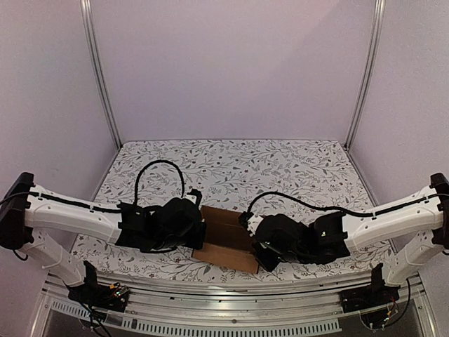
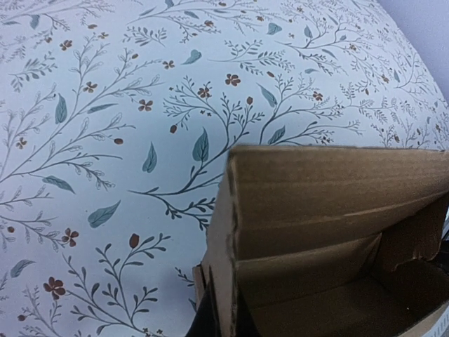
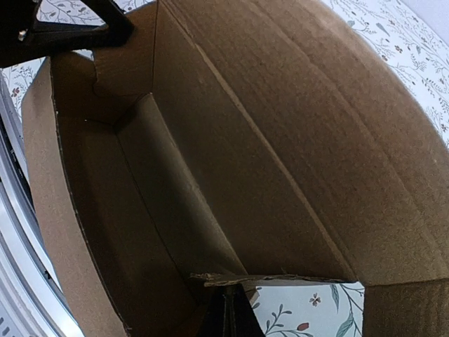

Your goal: Fold the paper box

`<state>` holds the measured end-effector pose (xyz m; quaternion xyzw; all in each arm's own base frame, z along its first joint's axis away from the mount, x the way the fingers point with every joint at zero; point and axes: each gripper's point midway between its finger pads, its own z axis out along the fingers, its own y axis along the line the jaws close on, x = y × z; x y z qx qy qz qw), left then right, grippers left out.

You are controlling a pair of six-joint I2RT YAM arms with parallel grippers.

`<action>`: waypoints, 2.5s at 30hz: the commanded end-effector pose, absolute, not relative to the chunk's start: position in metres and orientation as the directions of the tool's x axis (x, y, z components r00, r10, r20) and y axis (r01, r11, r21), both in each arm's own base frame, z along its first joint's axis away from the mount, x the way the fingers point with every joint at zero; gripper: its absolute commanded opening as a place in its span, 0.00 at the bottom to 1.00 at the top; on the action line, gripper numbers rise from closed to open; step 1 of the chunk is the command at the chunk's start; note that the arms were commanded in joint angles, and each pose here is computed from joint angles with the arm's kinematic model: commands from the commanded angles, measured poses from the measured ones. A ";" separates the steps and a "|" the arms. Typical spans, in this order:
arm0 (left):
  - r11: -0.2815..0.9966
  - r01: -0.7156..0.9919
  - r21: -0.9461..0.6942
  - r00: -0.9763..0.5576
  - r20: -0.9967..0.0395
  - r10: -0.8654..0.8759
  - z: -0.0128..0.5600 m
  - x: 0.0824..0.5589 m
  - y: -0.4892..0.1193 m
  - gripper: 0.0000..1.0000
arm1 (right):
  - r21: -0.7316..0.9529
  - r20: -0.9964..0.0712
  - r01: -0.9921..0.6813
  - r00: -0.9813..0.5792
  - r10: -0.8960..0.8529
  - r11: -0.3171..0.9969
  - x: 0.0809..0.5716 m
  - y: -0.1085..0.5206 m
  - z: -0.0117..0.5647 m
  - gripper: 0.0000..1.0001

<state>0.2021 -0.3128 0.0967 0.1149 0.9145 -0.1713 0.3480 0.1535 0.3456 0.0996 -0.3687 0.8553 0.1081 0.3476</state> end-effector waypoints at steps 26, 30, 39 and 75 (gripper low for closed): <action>0.923 0.327 -0.201 -0.726 -0.679 0.110 0.096 0.196 -0.312 0.00 | 0.160 -0.718 -0.885 -0.408 -0.564 0.437 0.087 0.376 0.136 0.00; 0.925 0.325 -0.195 -0.726 -0.678 0.113 0.096 0.197 -0.313 0.00 | 0.196 -0.687 -0.898 -0.413 -0.597 0.395 0.075 0.383 0.122 0.00; 0.929 0.323 -0.182 -0.723 -0.681 0.118 0.098 0.199 -0.314 0.00 | 0.164 -0.675 -0.886 -0.422 -0.606 0.434 0.082 0.388 0.109 0.00; 0.958 0.284 -0.046 -0.534 -0.837 0.118 0.087 0.174 -0.305 0.00 | -0.090 -0.847 -0.623 -0.362 -0.389 0.777 0.231 0.390 0.207 0.00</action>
